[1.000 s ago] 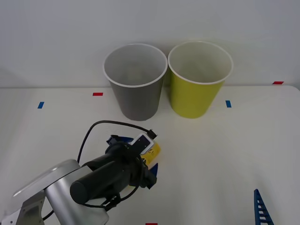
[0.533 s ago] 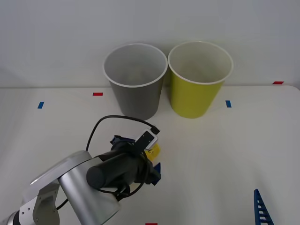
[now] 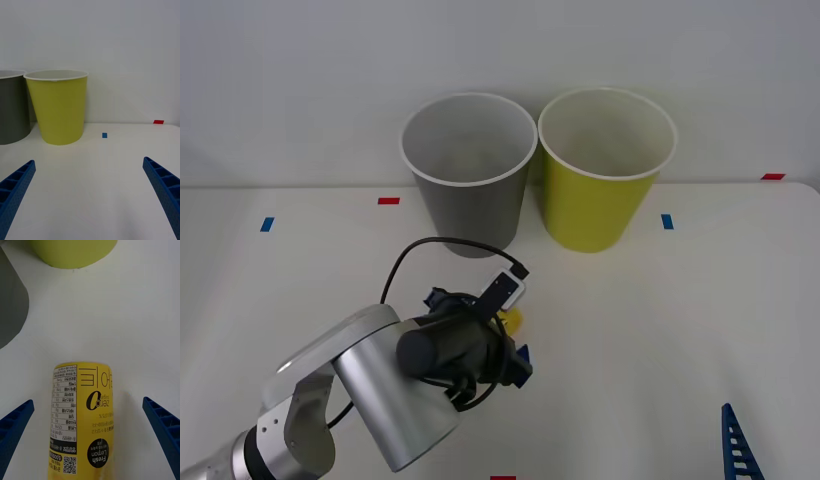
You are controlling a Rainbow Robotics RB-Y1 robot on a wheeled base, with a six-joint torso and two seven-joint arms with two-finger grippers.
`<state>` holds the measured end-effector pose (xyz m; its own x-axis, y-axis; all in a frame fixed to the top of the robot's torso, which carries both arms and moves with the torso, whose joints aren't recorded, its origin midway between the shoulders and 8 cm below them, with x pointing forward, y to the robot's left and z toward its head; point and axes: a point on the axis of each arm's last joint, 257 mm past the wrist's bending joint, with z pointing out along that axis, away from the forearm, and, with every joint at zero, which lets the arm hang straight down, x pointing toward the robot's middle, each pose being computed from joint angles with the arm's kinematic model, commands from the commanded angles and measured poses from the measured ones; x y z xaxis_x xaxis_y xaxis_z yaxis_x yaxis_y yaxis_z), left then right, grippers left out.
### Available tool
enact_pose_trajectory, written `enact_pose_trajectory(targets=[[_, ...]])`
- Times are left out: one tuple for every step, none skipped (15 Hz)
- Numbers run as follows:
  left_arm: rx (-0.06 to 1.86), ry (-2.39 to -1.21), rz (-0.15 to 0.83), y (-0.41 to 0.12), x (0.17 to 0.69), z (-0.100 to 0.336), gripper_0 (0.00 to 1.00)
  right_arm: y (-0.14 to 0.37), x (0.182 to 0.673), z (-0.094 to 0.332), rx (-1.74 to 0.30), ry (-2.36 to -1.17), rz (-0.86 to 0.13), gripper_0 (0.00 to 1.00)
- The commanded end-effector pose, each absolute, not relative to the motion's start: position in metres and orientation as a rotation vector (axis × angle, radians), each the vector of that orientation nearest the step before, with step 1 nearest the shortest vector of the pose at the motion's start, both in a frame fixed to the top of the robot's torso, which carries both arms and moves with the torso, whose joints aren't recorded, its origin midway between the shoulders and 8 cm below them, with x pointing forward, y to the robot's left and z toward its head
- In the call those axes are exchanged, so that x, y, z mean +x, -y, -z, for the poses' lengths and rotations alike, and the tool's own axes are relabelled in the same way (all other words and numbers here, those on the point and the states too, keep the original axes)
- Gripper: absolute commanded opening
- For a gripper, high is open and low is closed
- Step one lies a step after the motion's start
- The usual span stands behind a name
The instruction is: Put cans in the gray bin and PET bottles in the light green bin.
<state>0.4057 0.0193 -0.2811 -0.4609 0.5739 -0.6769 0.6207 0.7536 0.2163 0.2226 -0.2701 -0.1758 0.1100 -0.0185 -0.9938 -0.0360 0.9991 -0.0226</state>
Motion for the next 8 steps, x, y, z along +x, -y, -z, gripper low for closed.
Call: enact_pose_trajectory(targets=[[0.872,-2.218,0.077,-0.02,0.411,0.292,1.0,0.27,0.223,0.176,-0.045,-1.461,-0.013,1.0],[0.865,-2.228,0.07,-0.022,0.414,0.295,1.0,0.27,0.223,0.176,-0.045,-1.461,-0.013,1.0],[0.856,-2.245,0.078,-0.02,0.416,0.298,1.0,0.27,0.223,0.176,-0.045,-1.461,-0.013,1.0],[0.847,-2.259,0.087,-0.019,0.416,0.301,1.0,0.27,0.223,0.176,-0.045,-1.461,-0.013,1.0],[0.838,-2.271,0.091,-0.017,0.416,0.302,1.0,0.27,0.223,0.176,-0.045,-1.461,-0.013,1.0],[0.84,-2.291,0.094,-0.017,0.413,0.303,1.0,0.27,0.223,0.176,-0.045,-1.461,-0.013,1.0],[0.843,-2.322,0.095,-0.018,0.409,0.305,1.0,0.27,0.223,0.176,-0.045,-1.461,-0.013,1.0],[0.841,-2.331,0.092,-0.02,0.409,0.306,1.0,0.27,0.223,0.176,-0.045,-1.461,-0.013,1.0]])
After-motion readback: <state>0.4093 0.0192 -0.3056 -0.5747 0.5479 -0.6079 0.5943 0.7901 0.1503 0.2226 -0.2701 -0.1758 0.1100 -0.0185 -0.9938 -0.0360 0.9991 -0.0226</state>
